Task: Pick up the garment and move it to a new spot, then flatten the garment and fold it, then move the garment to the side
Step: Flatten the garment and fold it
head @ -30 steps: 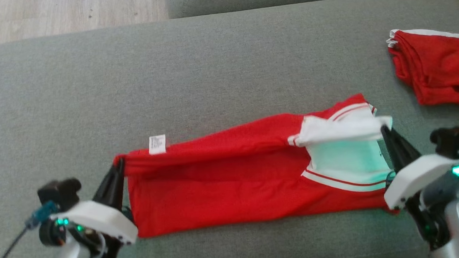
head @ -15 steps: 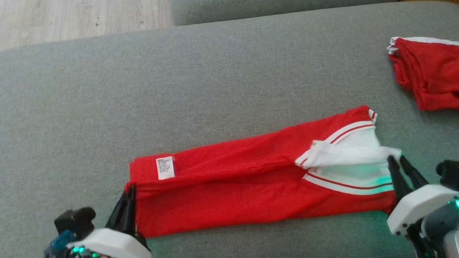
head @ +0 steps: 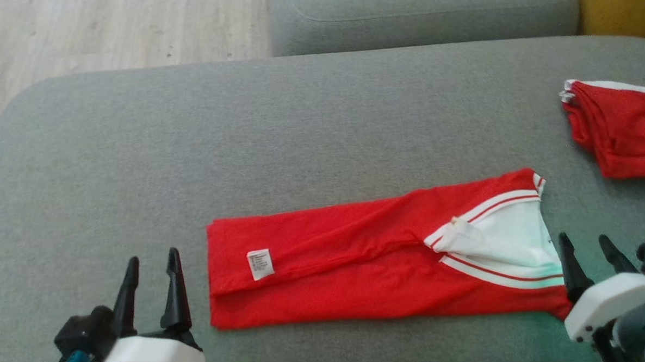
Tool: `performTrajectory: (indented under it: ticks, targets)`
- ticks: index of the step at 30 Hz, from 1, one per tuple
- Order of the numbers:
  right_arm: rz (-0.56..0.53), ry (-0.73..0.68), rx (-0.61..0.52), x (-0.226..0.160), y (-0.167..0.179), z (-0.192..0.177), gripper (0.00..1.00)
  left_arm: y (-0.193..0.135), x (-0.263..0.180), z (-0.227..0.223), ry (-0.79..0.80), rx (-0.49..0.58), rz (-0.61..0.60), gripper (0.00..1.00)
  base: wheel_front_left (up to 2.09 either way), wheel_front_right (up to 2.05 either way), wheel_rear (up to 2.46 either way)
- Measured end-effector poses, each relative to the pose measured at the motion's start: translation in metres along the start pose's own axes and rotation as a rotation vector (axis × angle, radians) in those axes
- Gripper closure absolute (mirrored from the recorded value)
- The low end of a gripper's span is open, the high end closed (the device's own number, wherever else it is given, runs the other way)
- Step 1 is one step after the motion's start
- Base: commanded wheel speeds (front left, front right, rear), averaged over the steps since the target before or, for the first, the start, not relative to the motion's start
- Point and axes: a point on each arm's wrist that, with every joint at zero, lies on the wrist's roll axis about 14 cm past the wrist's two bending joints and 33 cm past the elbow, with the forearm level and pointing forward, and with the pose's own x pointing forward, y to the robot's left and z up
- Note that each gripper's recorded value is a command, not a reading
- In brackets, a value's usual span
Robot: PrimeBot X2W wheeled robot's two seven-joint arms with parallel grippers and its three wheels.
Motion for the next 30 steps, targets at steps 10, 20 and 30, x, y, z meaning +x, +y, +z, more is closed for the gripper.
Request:
performTrajectory:
  ticks: [10,20,30]
  targets:
    - [0.04,0.128,-0.077,0.044,0.012,-0.005,0.0,0.026,-0.017,0.017,-0.067,-0.005,0.11,0.0,0.0,0.0,0.0]
    - [0.04,0.331,-0.089,0.064,0.014,-0.055,0.0,0.05,-0.033,0.021,-0.086,-0.009,0.202,0.0,0.0,0.0,0.0]
    - [0.112,0.362,-0.067,0.068,0.038,-0.055,1.0,0.045,-0.03,0.021,-0.083,-0.006,0.185,0.0,0.0,0.0,0.0]
